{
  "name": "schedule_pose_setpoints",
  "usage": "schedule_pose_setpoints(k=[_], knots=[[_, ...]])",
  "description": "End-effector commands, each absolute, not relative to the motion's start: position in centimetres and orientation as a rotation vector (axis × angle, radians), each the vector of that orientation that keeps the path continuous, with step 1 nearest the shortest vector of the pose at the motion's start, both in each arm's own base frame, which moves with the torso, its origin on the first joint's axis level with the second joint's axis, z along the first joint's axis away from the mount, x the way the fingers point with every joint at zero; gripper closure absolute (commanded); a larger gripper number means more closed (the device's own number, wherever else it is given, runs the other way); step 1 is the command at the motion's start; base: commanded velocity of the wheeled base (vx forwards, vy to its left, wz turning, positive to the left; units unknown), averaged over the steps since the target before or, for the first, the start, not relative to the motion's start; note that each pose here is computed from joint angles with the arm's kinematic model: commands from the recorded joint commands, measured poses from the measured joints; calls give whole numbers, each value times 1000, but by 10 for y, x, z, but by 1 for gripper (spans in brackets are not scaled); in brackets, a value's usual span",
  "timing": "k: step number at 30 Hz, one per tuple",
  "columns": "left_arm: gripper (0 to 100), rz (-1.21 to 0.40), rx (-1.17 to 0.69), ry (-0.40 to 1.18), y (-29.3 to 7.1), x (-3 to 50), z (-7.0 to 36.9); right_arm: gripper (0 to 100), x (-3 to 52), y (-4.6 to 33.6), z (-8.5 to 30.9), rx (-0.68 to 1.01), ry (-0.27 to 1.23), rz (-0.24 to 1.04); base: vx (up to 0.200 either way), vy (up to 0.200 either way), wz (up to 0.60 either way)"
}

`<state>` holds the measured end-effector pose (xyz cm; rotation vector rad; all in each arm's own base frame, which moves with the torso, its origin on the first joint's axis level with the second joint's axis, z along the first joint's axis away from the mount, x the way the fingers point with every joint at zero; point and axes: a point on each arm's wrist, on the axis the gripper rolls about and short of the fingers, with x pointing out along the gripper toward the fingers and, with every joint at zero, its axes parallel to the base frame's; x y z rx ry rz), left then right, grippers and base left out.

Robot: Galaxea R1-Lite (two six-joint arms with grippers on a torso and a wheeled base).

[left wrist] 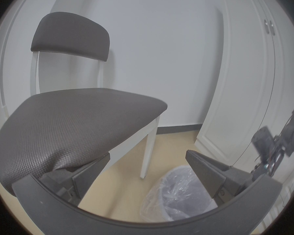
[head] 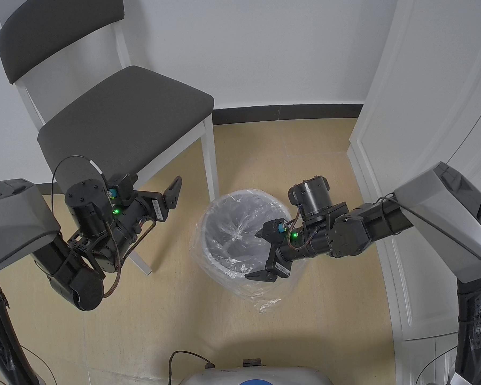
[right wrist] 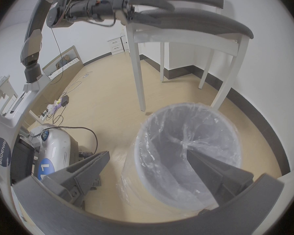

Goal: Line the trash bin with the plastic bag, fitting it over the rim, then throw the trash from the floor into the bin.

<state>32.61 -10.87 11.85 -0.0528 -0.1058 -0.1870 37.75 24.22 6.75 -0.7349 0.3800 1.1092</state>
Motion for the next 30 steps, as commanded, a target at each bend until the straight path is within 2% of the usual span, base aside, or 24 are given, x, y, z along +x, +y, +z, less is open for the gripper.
schedule_pose_setpoints(k=[1, 12, 20, 30], knots=[[0, -219, -81, -122, -107, 319, 124, 0, 381, 245, 47, -728, 417, 1132, 0, 0, 0], [0, -256, -110, -17, -111, 332, 88, 0, 383, 243, 49, -720, 408, 1134, 0, 0, 0], [0, -243, -118, 66, -112, 343, 56, 0, 383, 241, 68, -716, 365, 1119, 0, 0, 0], [0, -292, -125, 107, -123, 332, 49, 0, 382, 241, 71, -718, 357, 1120, 0, 0, 0]])
